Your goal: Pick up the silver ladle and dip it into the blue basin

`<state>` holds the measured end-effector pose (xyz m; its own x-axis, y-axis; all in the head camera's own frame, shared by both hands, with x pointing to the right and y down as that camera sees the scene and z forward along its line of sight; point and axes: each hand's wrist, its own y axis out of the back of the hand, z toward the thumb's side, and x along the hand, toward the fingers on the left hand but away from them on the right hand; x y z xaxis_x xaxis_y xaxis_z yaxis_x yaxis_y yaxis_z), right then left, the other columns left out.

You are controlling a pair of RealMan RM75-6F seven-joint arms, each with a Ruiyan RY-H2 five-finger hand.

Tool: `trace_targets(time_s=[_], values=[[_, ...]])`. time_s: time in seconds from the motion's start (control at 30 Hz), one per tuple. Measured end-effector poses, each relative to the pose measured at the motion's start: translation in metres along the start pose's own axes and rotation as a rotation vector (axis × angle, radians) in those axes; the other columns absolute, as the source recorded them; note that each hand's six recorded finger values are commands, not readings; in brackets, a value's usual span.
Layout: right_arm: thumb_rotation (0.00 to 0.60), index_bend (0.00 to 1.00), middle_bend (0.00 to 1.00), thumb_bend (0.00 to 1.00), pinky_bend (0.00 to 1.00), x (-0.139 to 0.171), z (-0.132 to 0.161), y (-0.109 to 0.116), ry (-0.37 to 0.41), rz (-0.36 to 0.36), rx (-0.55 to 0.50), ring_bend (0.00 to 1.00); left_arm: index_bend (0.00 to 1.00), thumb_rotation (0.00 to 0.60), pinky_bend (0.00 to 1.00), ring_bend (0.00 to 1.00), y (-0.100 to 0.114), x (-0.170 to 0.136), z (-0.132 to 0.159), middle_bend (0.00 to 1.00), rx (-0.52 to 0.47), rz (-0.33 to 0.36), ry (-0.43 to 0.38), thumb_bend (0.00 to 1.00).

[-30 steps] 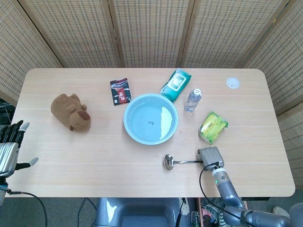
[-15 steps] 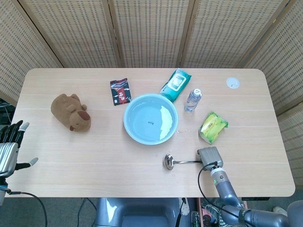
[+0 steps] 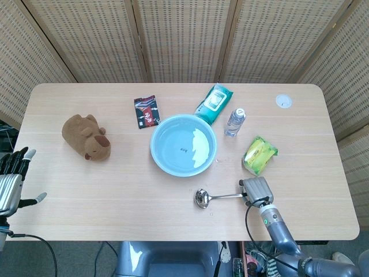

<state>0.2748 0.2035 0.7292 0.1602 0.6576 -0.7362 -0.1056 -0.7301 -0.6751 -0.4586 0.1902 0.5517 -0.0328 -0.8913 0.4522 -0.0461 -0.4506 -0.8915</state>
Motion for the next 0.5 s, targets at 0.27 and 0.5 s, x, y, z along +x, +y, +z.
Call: trace_targets(time_s=[0.27, 0.5], values=[[0.6, 0.66, 0.9, 0.81, 1.0, 0.015, -0.005, 0.027, 0.068, -0.067, -0.08, 0.87, 0.0, 0.6, 0.0, 0.0, 0.0, -0.001, 0.001, 0.0, -0.001, -0.002, -0.006, 0.0], [0.6, 0.67, 0.9, 0.81, 1.0, 0.028, -0.003, 0.05, 0.108, -0.092, -0.099, 0.87, 0.0, 0.6, 0.0, 0.0, -0.001, 0.001, 0.001, 0.0, -0.001, -0.007, -0.006, 0.0]])
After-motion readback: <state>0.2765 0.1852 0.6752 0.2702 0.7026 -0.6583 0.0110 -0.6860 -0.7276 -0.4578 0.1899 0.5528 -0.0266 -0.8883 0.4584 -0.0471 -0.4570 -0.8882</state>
